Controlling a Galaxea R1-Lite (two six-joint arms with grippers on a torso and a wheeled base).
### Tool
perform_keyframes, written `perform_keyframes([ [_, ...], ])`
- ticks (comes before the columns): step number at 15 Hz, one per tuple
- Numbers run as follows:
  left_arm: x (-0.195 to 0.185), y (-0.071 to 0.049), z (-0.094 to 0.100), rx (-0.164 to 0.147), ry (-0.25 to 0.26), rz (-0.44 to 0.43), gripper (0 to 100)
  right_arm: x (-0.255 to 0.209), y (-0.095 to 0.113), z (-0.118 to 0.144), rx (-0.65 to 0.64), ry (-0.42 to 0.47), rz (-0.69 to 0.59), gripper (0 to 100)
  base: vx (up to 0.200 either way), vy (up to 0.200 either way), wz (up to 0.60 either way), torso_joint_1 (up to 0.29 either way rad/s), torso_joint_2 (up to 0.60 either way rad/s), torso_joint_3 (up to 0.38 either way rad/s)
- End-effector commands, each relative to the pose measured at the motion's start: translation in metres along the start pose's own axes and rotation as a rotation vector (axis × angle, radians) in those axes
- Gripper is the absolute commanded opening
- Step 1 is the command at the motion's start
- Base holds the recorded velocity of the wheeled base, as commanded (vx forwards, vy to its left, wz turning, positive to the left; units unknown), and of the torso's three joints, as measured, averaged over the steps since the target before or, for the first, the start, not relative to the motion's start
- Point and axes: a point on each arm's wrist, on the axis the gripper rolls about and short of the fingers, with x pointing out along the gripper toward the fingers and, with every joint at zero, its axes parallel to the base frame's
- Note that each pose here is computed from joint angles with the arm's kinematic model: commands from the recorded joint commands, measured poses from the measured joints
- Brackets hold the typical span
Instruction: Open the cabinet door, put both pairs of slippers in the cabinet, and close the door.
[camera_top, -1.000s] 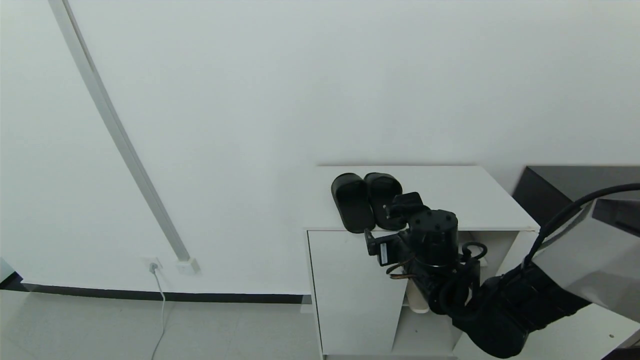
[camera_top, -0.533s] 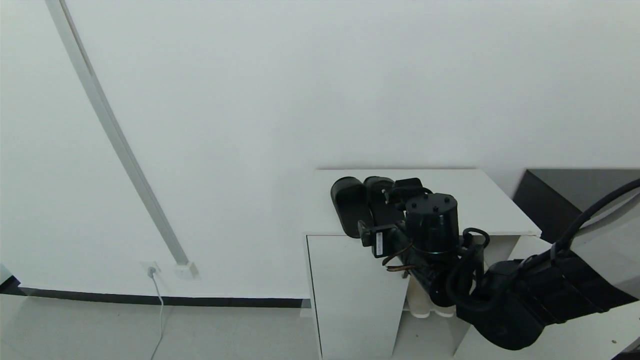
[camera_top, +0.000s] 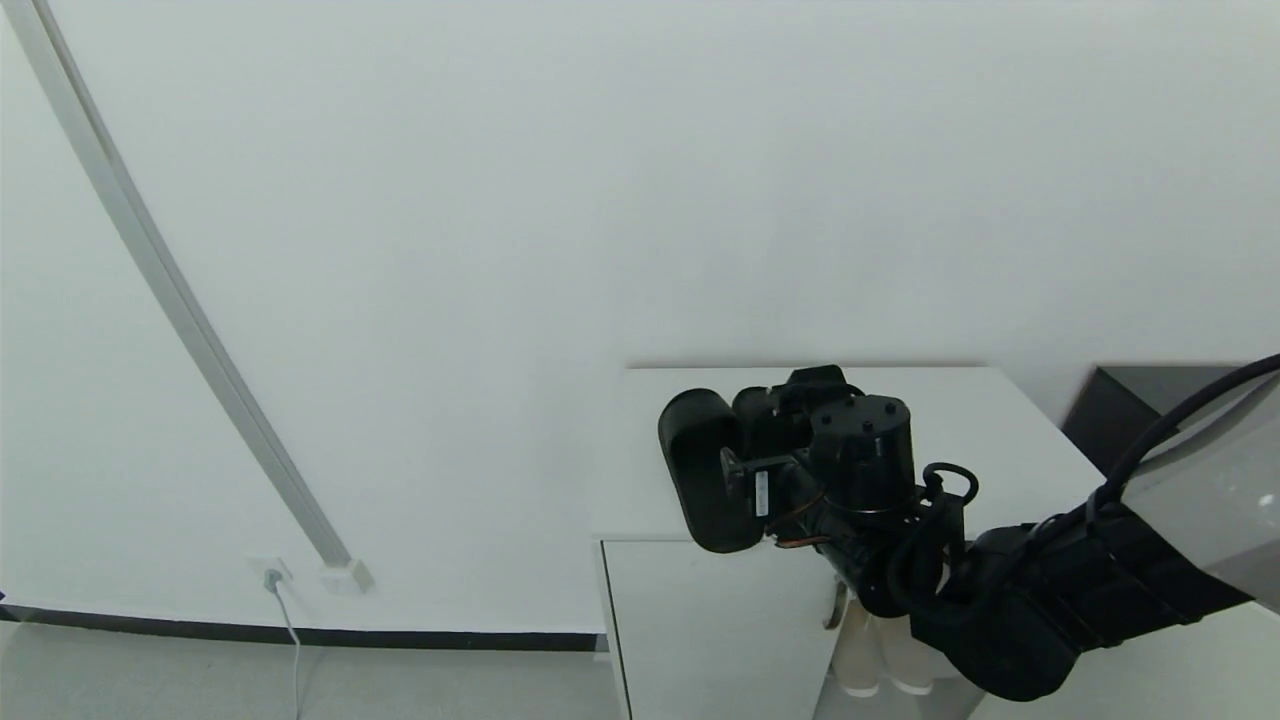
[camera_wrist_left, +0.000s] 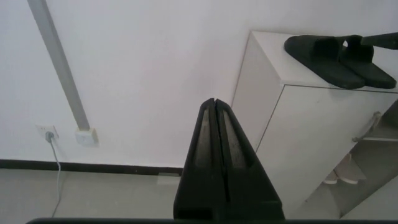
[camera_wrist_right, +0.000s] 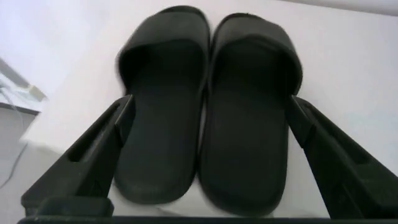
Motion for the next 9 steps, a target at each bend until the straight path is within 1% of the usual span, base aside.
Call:
perform_keyframes([
  [1,0.0,0.0,0.0,0.0,0.0,0.001,0,0.004,0.003,-0.009,-0.014,0.021,0.002,100,0.2,0.0,0.0,0.007,0.0,0.007],
  [2,0.0,0.0,0.0,-0.002,0.0,0.001,0,0.005,0.004,-0.012,-0.013,0.022,0.003,100,0.2,0.0,0.0,0.002,0.0,-0.002],
  [3,0.0,0.0,0.0,-0.003,0.0,0.001,0,0.006,0.005,-0.013,-0.009,0.016,0.004,100,0.0,0.0,0.0,0.0,0.0,0.0],
  [4,0.0,0.0,0.0,-0.003,0.002,0.001,0,0.011,0.006,-0.023,-0.014,0.02,0.0,100,0.0,0.0,0.0,0.0,0.0,0.0],
  [6,0.0,0.0,0.0,-0.003,0.002,0.001,0,0.019,0.009,-0.034,-0.012,0.013,0.001,100,0.0,0.0,0.0,0.0,0.0,0.0],
  [9,0.0,0.0,0.0,-0.003,0.0,0.001,0,0.029,0.01,-0.044,-0.013,0.02,0.0,100,0.0,0.0,0.0,0.0,0.0,0.0],
])
